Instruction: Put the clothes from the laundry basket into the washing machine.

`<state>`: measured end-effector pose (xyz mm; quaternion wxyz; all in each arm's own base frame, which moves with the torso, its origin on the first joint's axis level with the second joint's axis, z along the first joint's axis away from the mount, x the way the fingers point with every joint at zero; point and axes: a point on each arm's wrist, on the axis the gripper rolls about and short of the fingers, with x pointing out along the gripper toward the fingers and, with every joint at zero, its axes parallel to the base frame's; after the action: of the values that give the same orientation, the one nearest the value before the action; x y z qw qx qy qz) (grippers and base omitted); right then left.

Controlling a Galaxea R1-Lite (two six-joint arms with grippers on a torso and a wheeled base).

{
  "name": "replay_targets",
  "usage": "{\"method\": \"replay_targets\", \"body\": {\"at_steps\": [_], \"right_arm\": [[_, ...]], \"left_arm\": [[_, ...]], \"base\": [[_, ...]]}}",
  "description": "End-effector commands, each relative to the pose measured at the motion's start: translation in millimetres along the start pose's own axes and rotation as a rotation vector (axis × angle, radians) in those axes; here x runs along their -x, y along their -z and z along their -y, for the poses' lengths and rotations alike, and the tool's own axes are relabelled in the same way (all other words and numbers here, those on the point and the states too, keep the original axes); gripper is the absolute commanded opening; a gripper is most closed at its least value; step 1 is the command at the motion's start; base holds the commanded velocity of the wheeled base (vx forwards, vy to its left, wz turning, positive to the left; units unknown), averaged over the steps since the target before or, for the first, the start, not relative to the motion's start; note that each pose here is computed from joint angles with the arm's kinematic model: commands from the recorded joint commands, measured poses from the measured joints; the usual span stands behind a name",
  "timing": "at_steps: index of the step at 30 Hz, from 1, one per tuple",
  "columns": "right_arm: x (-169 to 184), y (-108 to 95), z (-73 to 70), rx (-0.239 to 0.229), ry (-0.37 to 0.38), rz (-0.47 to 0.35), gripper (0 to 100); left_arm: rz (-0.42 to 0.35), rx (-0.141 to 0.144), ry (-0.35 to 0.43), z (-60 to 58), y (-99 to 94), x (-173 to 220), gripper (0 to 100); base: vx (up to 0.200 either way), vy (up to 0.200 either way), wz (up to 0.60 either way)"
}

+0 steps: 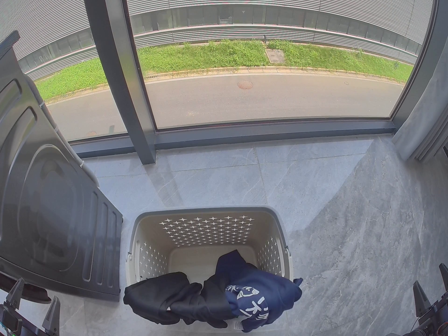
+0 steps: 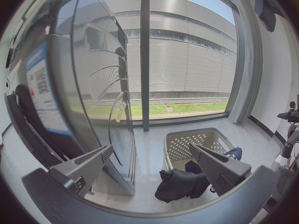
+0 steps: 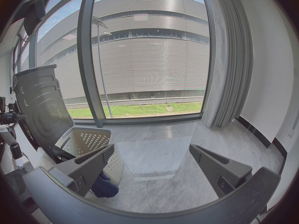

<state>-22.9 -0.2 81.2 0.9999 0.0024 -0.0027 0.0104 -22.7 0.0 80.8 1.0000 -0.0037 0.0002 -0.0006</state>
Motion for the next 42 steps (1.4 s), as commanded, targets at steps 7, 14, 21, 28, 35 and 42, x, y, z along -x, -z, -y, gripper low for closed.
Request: {"method": "replay_targets", "body": {"at_steps": [7,14,21,28,35,42], "right_arm": [[0.0,5.2,0.0,0.0,-0.001,-0.001,100],[0.0,5.2,0.0,0.0,-0.001,-0.001,100],[0.0,5.2,0.0,0.0,-0.001,-0.001,100],[0.0,5.2,0.0,0.0,-0.001,-0.001,100],[0.0,5.2,0.0,0.0,-0.001,-0.001,100],[0.0,5.2,0.0,0.0,-0.001,-0.001,100]], "left_arm": [[-0.004,0.0,0.0,0.0,5.2,-0.3,100],[-0.004,0.0,0.0,0.0,5.2,-0.3,100],[-0.004,0.0,0.002,-0.1,5.2,-0.3,100],[-0.004,0.0,0.0,0.0,5.2,-0.3,100],[-0.004,0.0,0.0,0.0,5.2,-0.3,100],[-0.004,0.0,0.0,0.0,5.2,-0.3,100]], "base": [[-0.2,0.0,0.0],[-0.2,0.0,0.0],[-0.2,0.0,0.0],[-0.2,0.0,0.0],[-0.171,0.0,0.0],[0.0,0.0,0.0]]}}
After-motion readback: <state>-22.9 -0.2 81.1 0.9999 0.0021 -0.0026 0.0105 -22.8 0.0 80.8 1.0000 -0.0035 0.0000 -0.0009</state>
